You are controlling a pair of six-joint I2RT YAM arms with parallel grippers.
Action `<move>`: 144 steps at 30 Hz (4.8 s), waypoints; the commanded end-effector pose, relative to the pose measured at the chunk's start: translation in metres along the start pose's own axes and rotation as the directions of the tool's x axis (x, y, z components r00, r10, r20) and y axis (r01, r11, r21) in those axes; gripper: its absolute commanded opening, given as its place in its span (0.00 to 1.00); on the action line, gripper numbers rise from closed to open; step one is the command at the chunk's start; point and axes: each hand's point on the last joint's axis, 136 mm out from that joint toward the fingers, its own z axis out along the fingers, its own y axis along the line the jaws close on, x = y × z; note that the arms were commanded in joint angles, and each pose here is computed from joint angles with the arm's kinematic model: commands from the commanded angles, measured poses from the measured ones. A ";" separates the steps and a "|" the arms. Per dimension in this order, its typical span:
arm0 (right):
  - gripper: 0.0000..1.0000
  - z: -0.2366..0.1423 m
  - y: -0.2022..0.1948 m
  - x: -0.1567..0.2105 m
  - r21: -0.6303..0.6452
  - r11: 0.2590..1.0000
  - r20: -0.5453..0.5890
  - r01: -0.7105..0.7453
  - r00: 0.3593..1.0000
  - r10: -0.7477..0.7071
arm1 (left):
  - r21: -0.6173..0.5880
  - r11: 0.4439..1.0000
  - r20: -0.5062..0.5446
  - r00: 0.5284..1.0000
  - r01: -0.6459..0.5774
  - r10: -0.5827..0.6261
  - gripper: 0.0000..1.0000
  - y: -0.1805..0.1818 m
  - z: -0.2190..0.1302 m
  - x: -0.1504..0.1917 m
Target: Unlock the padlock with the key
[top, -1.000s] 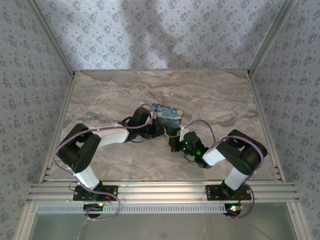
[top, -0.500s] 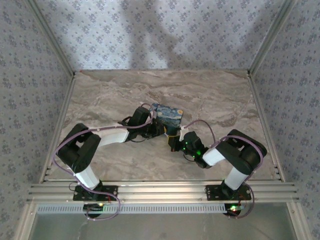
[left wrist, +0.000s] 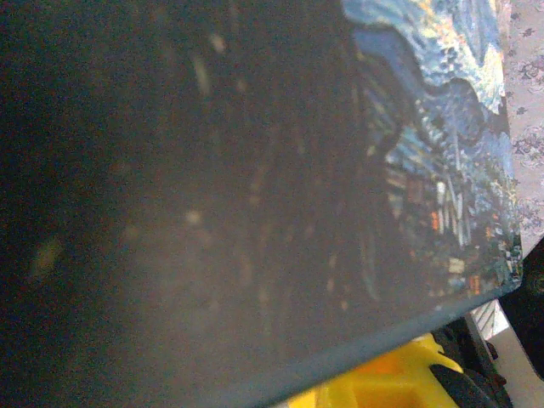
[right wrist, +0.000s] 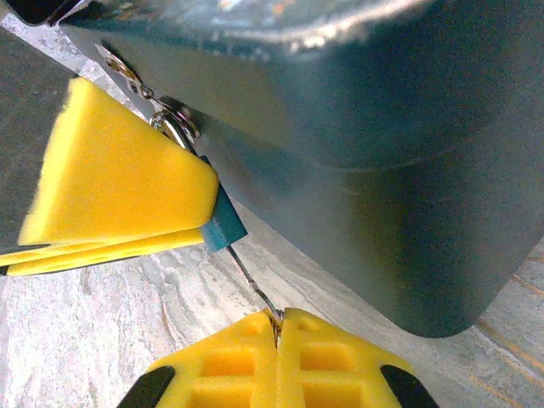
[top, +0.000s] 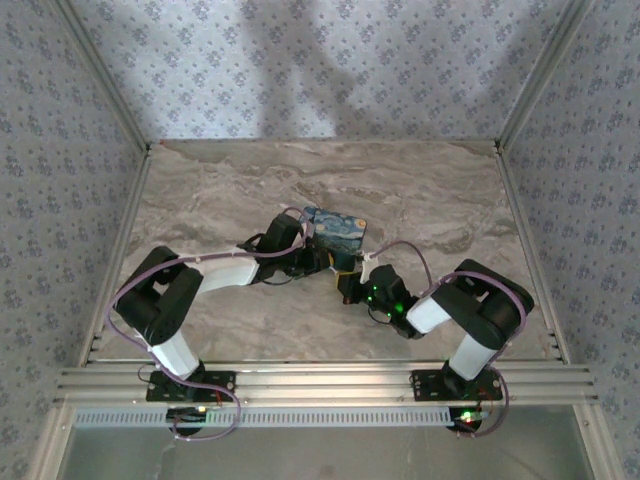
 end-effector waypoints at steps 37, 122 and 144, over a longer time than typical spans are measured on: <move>0.00 0.013 0.018 -0.048 -0.098 0.995 0.167 -0.030 0.985 0.046 | 0.065 0.998 0.002 1.000 0.003 -0.003 0.19 -0.029 0.008 -0.001; 0.00 0.017 0.033 -0.019 -0.120 0.881 0.017 -0.458 0.886 0.463 | 0.126 0.974 0.107 0.973 0.190 -0.204 0.31 0.014 0.017 0.003; 0.48 -0.024 -0.003 -0.025 0.068 0.969 0.065 -0.237 0.970 0.233 | 0.164 0.958 0.126 0.958 0.236 -0.257 0.05 -0.001 0.008 -0.005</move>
